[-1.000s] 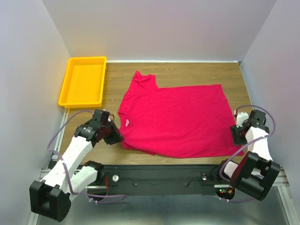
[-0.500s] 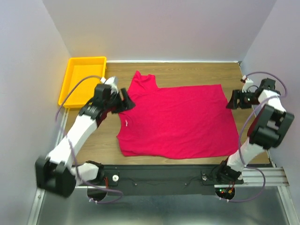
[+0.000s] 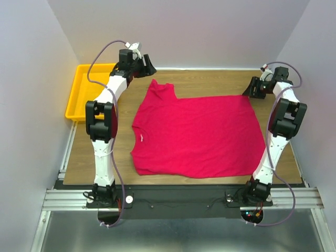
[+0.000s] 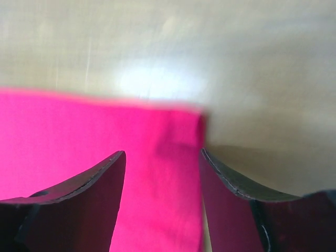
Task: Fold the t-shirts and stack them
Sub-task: Flatten the tshirt out
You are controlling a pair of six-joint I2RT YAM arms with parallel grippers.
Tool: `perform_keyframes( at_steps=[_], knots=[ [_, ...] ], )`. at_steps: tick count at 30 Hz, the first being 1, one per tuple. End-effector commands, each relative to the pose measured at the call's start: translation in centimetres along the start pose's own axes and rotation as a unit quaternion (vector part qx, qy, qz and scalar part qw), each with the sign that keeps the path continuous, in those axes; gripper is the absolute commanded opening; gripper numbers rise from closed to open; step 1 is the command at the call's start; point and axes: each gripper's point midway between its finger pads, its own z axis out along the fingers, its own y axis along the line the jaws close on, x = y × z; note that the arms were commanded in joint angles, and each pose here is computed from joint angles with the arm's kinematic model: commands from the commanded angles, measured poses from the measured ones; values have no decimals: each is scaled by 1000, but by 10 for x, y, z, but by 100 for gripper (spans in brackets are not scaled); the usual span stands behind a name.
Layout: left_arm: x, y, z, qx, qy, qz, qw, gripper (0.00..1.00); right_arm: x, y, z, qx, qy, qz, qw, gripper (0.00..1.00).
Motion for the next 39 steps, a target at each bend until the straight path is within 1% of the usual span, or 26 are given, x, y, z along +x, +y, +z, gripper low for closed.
perform_keyframes(
  at_steps=[1,2,3,4,8,11,13,16,20,25,31,36,37,39],
  knots=[
    [-30,1,13,52,-19,-19,998,75,-56,-21,5,45,-68,27,996,63],
    [-40,0,16,62,-28,-19,998,75,-65,-21,6,47,-76,24,996,63],
    [-39,2,20,67,-25,-22,997,75,-68,-22,7,51,-79,22,995,63],
    [-26,10,32,68,-11,-32,997,75,-64,-28,15,59,-74,26,995,62],
    [-16,16,45,83,0,-35,996,75,-58,-31,23,55,-66,29,996,61],
    [-12,17,48,88,2,-36,996,75,-44,-23,29,35,-50,36,997,55],
    [-6,18,49,93,9,-39,995,75,-30,-18,35,26,-34,37,998,54],
    [-4,17,49,98,10,-41,994,75,-23,-9,37,21,-25,31,999,50],
    [-5,18,49,99,8,-43,994,75,-16,-10,35,28,-18,36,999,48],
    [-1,23,51,98,11,-47,994,75,-9,-11,33,36,-11,39,999,42],
    [9,24,53,107,22,-49,993,75,-8,-10,32,40,-10,42,998,32],
    [17,28,58,106,30,-53,993,75,-8,-13,32,42,-10,45,998,20],
    [19,31,60,101,31,-55,993,75,-8,-12,33,43,-10,46,998,16],
    [21,34,62,94,30,-56,994,75,-8,-12,32,42,-11,46,998,12]
  ],
)
